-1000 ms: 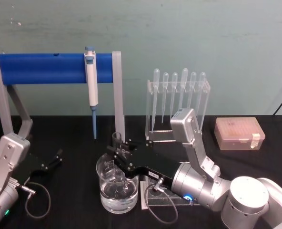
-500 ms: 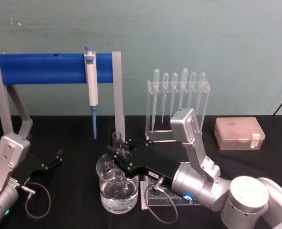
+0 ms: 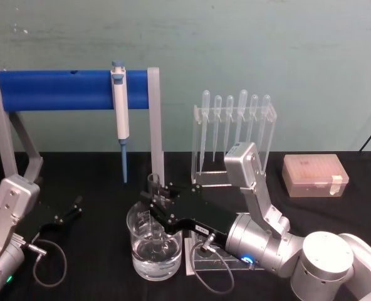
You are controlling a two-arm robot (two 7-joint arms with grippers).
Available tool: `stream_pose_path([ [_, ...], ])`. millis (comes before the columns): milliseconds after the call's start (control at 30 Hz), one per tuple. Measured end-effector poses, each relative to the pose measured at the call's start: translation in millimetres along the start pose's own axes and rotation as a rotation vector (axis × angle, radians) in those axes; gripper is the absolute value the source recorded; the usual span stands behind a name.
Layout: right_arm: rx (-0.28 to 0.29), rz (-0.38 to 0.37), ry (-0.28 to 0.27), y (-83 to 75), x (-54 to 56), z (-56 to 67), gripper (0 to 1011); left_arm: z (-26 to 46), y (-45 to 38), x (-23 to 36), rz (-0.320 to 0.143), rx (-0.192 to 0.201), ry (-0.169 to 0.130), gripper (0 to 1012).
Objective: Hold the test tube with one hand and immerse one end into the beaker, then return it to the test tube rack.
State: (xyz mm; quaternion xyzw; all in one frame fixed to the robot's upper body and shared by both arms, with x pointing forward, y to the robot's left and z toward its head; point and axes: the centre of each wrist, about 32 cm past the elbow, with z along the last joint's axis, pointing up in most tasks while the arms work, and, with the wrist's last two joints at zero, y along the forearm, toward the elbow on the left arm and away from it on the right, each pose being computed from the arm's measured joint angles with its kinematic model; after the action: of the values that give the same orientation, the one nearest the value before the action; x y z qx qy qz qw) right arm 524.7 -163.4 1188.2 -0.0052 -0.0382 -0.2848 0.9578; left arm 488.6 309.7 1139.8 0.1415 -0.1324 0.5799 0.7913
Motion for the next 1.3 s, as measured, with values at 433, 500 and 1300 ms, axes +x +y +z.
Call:
stream_pose_path([
  [433,0.000,0.000,0.000,0.0,0.0,0.0,224,0.0,0.0,0.0,0.000,0.000,0.000,1000],
  [500,0.000,0.000,0.000,0.0,0.0,0.0,225,0.0,0.0,0.0,0.000,0.000,0.000,1000],
  [1300,0.000,0.000,0.000,0.0,0.0,0.0,224,0.0,0.0,0.0,0.000,0.000,0.000,1000],
])
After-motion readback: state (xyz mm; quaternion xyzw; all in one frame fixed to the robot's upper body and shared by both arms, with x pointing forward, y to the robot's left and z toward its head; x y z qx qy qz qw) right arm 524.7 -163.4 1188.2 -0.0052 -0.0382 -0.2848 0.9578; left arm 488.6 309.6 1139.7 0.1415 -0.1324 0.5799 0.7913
